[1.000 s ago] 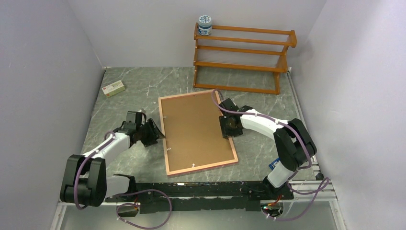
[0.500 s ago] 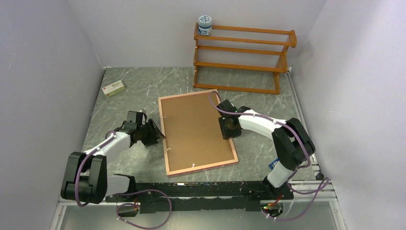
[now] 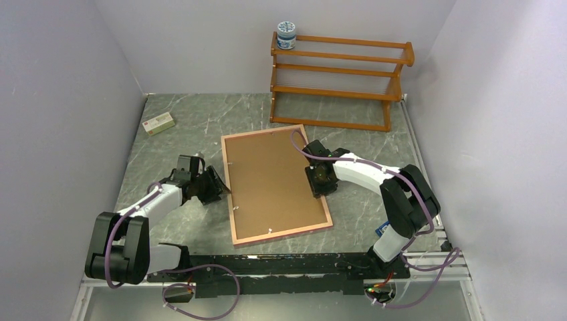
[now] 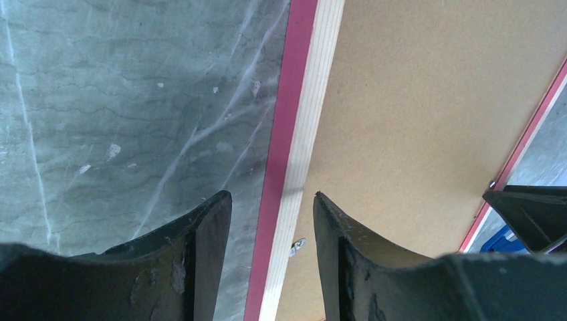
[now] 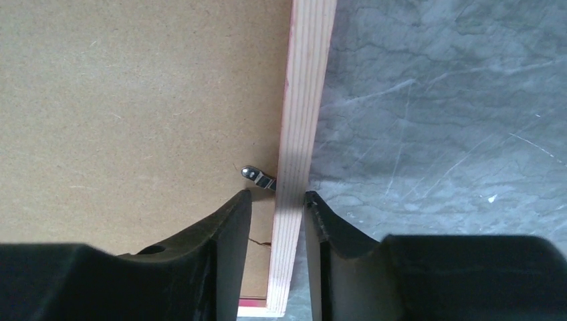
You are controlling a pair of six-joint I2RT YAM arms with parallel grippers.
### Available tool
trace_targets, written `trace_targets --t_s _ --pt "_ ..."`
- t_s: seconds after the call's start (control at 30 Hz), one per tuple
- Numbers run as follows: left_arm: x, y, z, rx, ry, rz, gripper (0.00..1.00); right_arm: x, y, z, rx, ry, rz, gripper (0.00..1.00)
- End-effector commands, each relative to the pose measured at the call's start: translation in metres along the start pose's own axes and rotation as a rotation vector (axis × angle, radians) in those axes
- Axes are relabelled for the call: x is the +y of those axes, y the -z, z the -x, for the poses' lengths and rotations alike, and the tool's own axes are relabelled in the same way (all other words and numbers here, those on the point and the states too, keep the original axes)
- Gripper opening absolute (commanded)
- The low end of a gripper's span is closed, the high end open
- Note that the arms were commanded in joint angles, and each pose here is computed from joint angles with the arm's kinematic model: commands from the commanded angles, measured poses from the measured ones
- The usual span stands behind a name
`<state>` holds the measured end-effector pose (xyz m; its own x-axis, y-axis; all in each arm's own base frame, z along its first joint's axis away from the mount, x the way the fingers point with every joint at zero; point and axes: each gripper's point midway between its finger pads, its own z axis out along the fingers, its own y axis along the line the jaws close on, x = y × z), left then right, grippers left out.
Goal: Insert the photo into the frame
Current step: Install the photo frame at the center of the board.
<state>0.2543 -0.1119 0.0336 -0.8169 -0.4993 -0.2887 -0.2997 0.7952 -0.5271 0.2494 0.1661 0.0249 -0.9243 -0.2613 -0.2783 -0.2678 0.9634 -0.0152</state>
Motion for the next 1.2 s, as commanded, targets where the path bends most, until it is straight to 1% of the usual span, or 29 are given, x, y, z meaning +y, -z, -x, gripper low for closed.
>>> trace_targets --t_s 0.0,0.07,0.2,0.4,0.5,0.57,0.63,0.73,0.8,0.9,1.0,1.1,1.17 --pt "-0.001 -0.002 -0.001 0.004 -0.015 -0.016 0.54 -0.008 0.003 0.004 -0.014 0.011 -0.052 0.36" --pt "-0.001 -0.003 -0.002 0.006 -0.015 -0.016 0.54 -0.015 0.0 0.007 -0.032 0.0 -0.095 0.35" --pt "-0.001 -0.004 -0.002 0.009 -0.013 -0.018 0.53 -0.017 -0.007 0.018 -0.086 -0.028 -0.128 0.36" --pt "0.001 -0.006 -0.003 0.015 -0.015 -0.012 0.53 -0.014 -0.012 0.023 -0.11 -0.009 -0.124 0.4" --pt "0.001 -0.007 -0.003 0.018 -0.016 -0.013 0.53 -0.014 -0.012 0.025 -0.124 0.009 -0.12 0.4" --pt "0.002 -0.009 -0.004 0.025 -0.014 -0.014 0.53 -0.014 -0.013 0.027 -0.133 0.013 -0.116 0.34" --pt "0.001 -0.01 -0.005 0.028 -0.012 -0.016 0.53 -0.014 -0.013 0.028 -0.142 0.021 -0.113 0.24" --pt "0.001 -0.011 -0.005 0.032 -0.013 -0.018 0.53 -0.012 -0.012 0.032 -0.161 0.03 -0.104 0.12" --pt "0.001 -0.011 -0.005 0.032 -0.016 -0.017 0.53 -0.01 -0.01 0.035 -0.174 0.027 -0.092 0.07" --pt "0.001 -0.01 -0.003 0.029 -0.017 -0.016 0.53 -0.007 -0.005 0.039 -0.197 0.018 -0.074 0.05" --pt "-0.001 -0.008 -0.001 0.021 -0.016 -0.016 0.52 -0.011 0.003 0.043 -0.218 -0.015 -0.095 0.09" --pt "-0.001 -0.005 0.002 0.004 -0.015 -0.009 0.53 -0.021 0.019 0.049 -0.251 -0.067 -0.147 0.24" --pt "-0.003 0.001 0.006 -0.022 -0.017 -0.004 0.53 -0.024 0.034 0.055 -0.293 -0.092 -0.155 0.37"
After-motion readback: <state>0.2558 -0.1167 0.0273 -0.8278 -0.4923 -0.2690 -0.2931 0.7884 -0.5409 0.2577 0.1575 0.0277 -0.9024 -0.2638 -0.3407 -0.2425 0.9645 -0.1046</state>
